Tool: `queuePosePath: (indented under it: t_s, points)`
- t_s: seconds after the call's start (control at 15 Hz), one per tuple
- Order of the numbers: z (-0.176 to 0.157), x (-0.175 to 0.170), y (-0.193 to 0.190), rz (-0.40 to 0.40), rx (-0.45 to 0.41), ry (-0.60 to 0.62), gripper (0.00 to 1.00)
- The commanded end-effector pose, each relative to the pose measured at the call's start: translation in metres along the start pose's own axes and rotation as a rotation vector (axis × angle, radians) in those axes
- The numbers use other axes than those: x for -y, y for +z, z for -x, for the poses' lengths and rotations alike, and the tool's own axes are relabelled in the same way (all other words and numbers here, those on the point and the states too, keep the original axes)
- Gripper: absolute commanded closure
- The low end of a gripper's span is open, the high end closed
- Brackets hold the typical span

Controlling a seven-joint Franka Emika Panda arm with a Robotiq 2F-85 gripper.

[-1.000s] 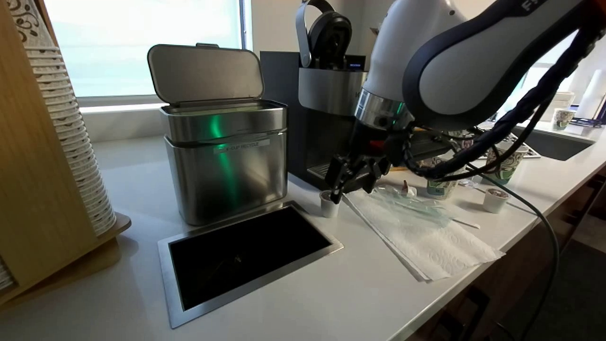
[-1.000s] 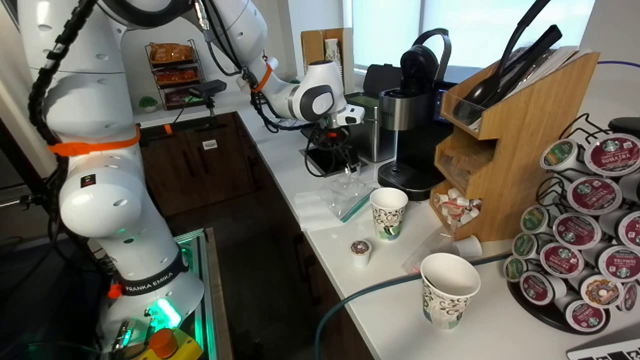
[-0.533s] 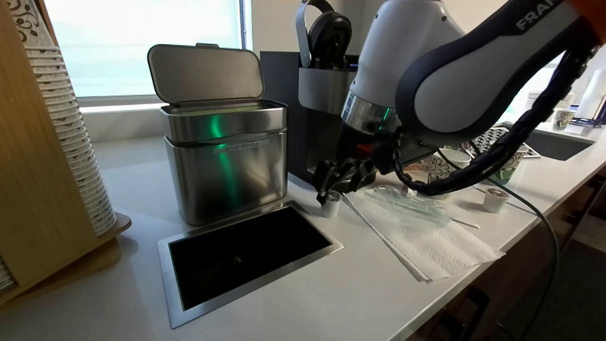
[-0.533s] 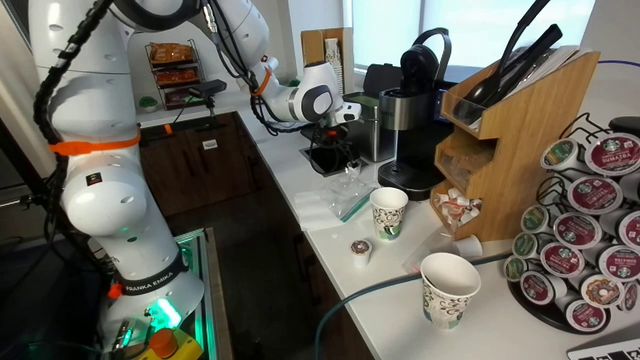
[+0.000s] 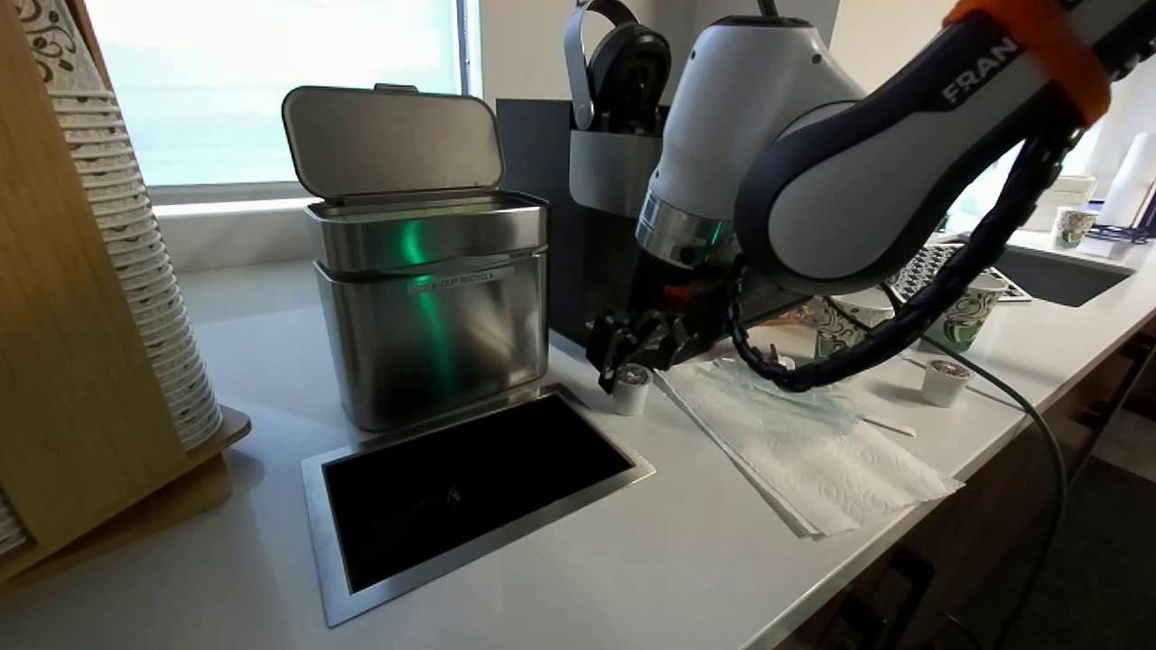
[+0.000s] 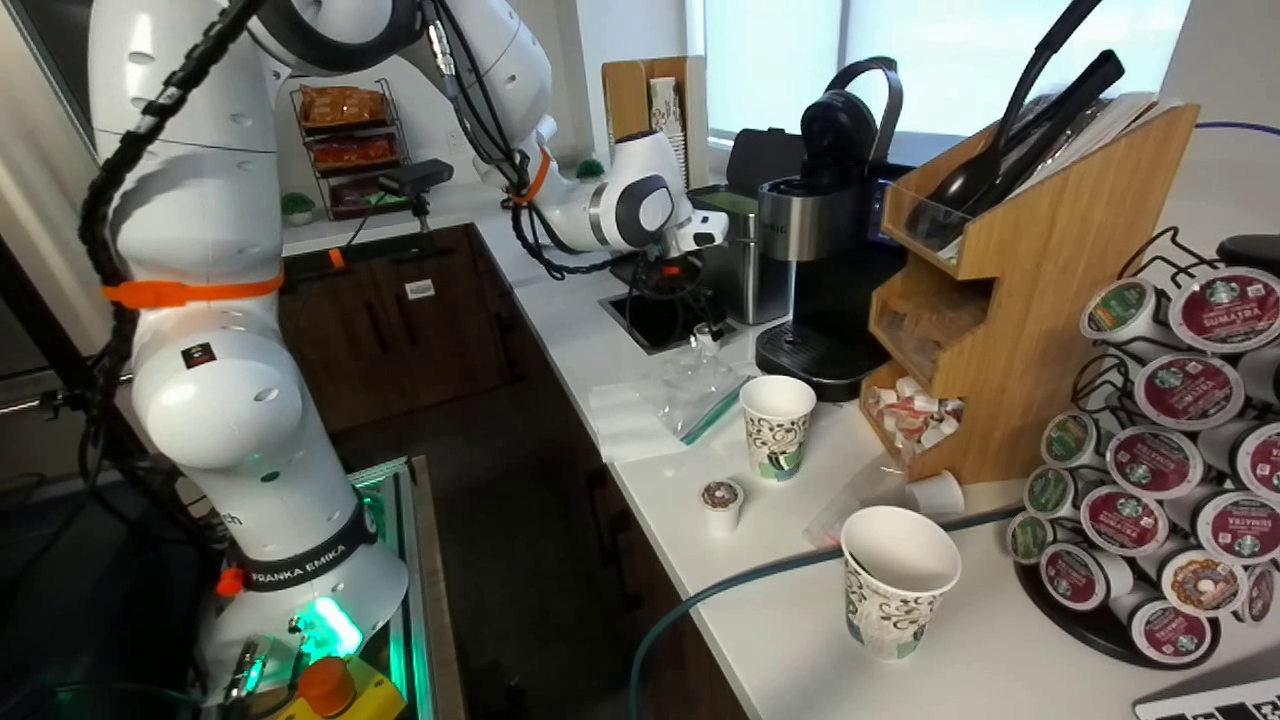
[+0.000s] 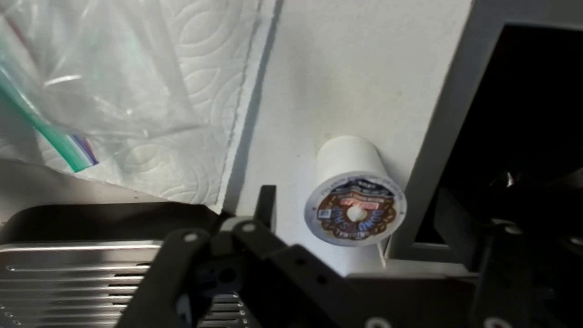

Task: Place the coffee pod inside the coffee maker

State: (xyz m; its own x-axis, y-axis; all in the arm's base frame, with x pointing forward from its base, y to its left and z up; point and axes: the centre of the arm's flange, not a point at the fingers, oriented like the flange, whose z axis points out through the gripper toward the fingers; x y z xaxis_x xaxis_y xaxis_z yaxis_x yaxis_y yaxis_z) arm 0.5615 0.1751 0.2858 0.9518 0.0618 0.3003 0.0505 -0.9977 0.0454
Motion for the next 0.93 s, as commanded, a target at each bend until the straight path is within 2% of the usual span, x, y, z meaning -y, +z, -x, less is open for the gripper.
queuePosePath:
  t_s: [0.0,0.2,0.27,0.47,0.67,0.87]
  points:
    - [-0.004,0.008,0.009,0.025,0.005,0.008,0.42]
    - [-0.005,0.008,0.007,0.036,0.001,0.032,0.67]
    - [-0.005,0.007,0.006,0.04,-0.005,0.04,0.71]
    - [0.001,0.011,-0.018,0.019,-0.013,0.045,0.71]
    - [0.009,0.025,-0.073,-0.074,-0.05,-0.014,0.71]
    - [0.009,0.035,-0.136,-0.107,-0.114,-0.054,0.71]
